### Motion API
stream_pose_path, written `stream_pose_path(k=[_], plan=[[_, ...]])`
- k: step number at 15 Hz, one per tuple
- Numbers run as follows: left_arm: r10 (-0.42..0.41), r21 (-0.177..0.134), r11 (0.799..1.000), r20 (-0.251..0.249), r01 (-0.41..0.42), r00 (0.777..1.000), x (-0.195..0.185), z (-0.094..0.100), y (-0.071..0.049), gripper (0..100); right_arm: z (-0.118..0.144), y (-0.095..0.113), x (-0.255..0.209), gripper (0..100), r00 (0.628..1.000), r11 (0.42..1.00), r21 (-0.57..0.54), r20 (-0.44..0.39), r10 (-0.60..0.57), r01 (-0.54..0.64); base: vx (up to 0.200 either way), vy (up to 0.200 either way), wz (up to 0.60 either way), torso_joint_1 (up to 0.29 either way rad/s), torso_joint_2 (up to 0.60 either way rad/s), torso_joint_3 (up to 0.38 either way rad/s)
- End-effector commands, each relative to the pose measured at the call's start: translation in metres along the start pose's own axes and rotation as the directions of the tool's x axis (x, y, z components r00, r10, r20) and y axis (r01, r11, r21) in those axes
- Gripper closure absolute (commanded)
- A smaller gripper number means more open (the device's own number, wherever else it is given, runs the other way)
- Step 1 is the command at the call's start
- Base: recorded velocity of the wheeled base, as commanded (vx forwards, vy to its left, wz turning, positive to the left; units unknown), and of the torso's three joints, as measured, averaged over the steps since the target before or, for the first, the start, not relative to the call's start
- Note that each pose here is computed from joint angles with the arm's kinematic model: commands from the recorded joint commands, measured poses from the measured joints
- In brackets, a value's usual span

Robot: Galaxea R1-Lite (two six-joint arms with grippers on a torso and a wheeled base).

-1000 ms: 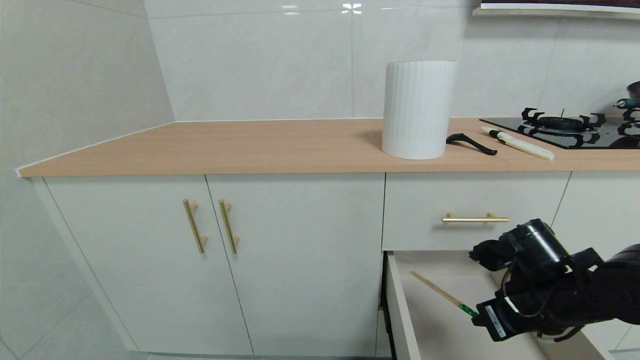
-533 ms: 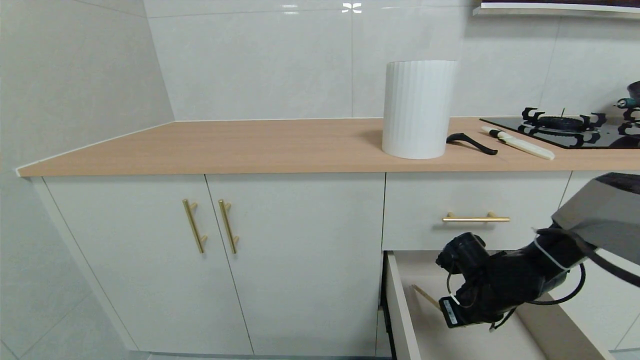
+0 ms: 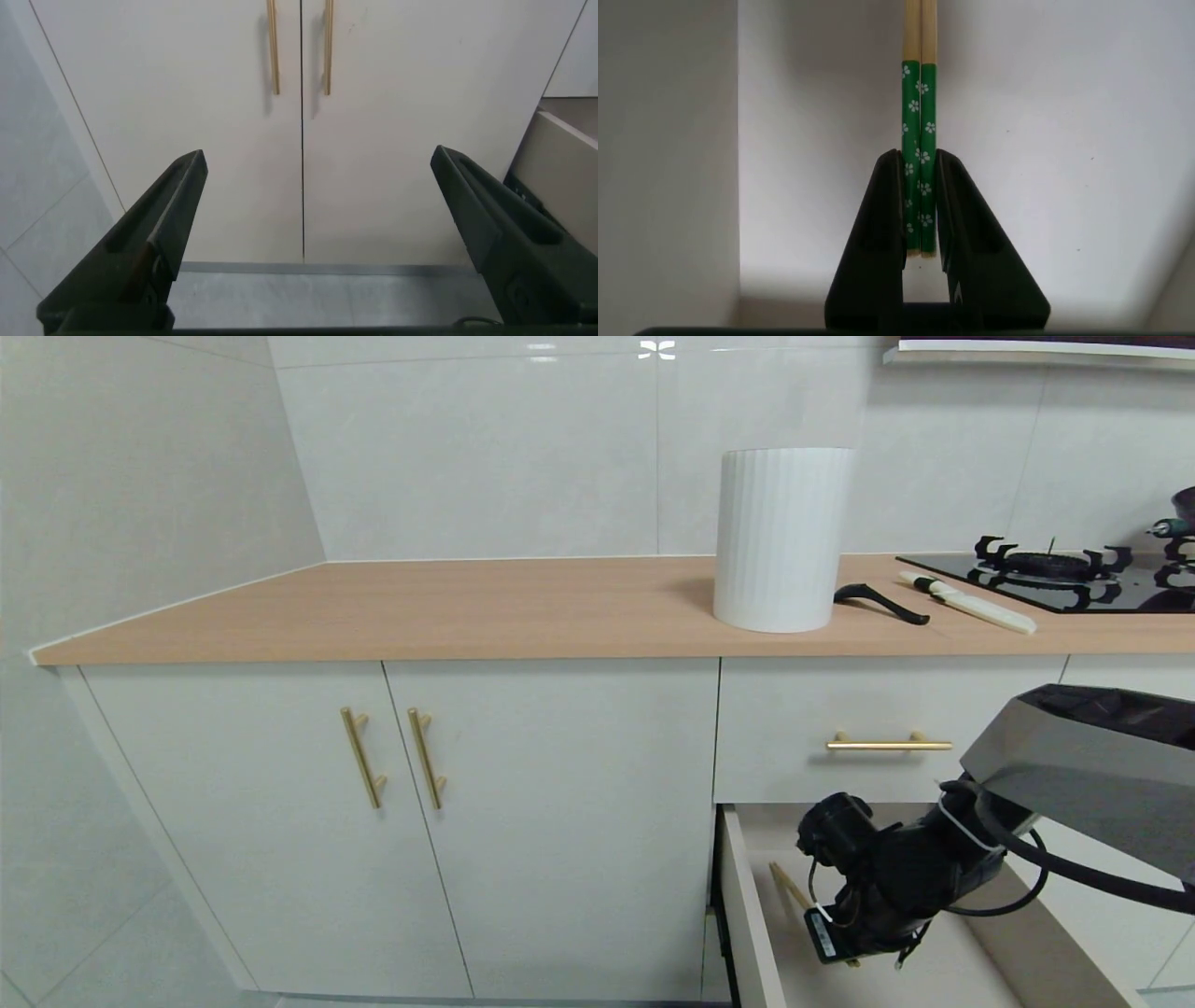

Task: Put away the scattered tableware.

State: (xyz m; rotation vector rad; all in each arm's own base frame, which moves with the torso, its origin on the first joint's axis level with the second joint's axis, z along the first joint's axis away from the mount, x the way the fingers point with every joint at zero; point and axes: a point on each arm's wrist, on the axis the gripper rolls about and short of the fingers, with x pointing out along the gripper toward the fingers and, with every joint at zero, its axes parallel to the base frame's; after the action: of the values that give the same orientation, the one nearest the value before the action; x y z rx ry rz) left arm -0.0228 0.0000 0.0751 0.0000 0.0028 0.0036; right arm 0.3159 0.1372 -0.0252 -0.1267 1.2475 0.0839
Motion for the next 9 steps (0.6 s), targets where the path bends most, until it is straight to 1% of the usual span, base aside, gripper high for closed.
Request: stream_pose_path(k=[1,3,7,8,9], plan=[[0.001,0.000,1.000,0.000,-0.001,1.000,0.0000,0.0000,0.0000,0,-0.0009,0.0011,0.0017,100,1.000,1.000,-0.004,-0.004,-0.003,0.003,0.000,0.000,0.00,0.000,0.00,0.000],[0.001,0.000,1.000,0.000,-0.001,1.000,0.0000,0.0000,0.0000,0,-0.0029,0.0068,0.0032,100,1.000,1.000,-0.008,-0.001,-0.027,0.027,0.000,0.000,0.00,0.000,0.00,0.000],[0.001,0.000,1.000,0.000,-0.001,1.000,0.0000,0.0000,0.0000,0,-0.0040,0.0080,0.0067,100,0.999,0.999,-0.002,-0.001,-0.054,0.054,0.000,0.000,0.00,0.000,0.00,0.000],[0.001,0.000,1.000,0.000,-0.001,1.000,0.0000,0.0000,0.0000,0,-0.0046,0.0078,0.0081,0,0.998,0.998,-0.003,-0.003,-0.066,0.066,0.000,0.000,0.00,0.000,0.00,0.000],[0.001,0.000,1.000,0.000,-0.001,1.000,0.0000,0.0000,0.0000,0,-0.0049,0.0088,0.0080,0,0.998,0.998,-0.004,-0.002,-0.066,0.066,0.000,0.000,0.00,0.000,0.00,0.000]])
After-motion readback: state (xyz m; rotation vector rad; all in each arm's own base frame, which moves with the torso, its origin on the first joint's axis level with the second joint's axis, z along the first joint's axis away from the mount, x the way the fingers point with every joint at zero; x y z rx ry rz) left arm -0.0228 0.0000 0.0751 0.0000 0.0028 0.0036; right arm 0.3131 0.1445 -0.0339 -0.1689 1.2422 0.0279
